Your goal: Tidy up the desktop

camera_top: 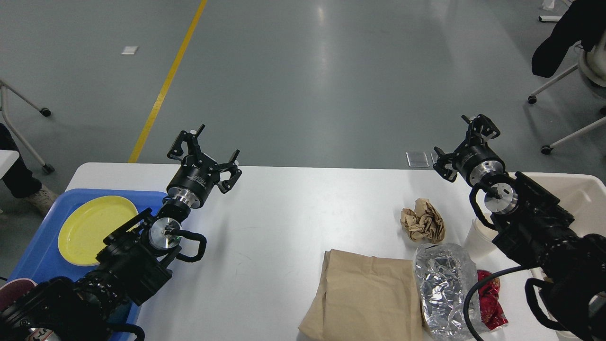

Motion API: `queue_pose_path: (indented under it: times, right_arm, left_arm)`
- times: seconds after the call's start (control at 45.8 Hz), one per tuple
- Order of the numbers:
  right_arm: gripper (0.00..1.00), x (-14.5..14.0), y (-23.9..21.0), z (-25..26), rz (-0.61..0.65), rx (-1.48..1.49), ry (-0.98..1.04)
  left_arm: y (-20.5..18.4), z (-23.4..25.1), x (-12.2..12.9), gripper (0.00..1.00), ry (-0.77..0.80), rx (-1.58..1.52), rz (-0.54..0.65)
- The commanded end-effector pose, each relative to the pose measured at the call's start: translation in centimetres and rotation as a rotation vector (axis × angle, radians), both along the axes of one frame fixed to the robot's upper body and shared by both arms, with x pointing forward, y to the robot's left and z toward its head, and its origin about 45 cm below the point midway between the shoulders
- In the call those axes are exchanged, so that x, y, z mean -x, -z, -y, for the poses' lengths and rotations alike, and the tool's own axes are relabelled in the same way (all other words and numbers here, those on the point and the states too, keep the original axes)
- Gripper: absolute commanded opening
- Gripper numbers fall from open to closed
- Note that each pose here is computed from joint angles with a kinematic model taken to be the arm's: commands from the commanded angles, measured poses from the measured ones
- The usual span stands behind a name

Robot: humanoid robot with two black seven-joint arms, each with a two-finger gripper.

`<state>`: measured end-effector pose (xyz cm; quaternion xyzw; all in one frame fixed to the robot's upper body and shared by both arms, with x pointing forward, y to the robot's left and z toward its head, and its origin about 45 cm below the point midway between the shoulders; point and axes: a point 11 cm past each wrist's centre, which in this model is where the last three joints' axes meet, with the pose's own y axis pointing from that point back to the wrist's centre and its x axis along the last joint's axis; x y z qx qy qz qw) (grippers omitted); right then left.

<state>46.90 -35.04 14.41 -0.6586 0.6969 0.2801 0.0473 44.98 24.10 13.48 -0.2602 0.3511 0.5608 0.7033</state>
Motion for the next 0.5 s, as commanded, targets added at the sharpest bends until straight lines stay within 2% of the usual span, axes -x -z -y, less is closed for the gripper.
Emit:
queue_pose_path:
  times: [0.0, 0.481]
  right_arm:
    - [1.0, 0.15, 0.19, 0.13, -0.005, 0.006, -0.002]
    - [1.0, 0.62, 0.84, 0.52, -0.023, 0.014, 0.011]
  left_arm:
    - [-0.01, 0.01, 0.0, 0.98, 0.0, 0.0, 0.0]
    - [0.06, -0.01, 0.04, 0.98, 0.0, 0.0, -0.001]
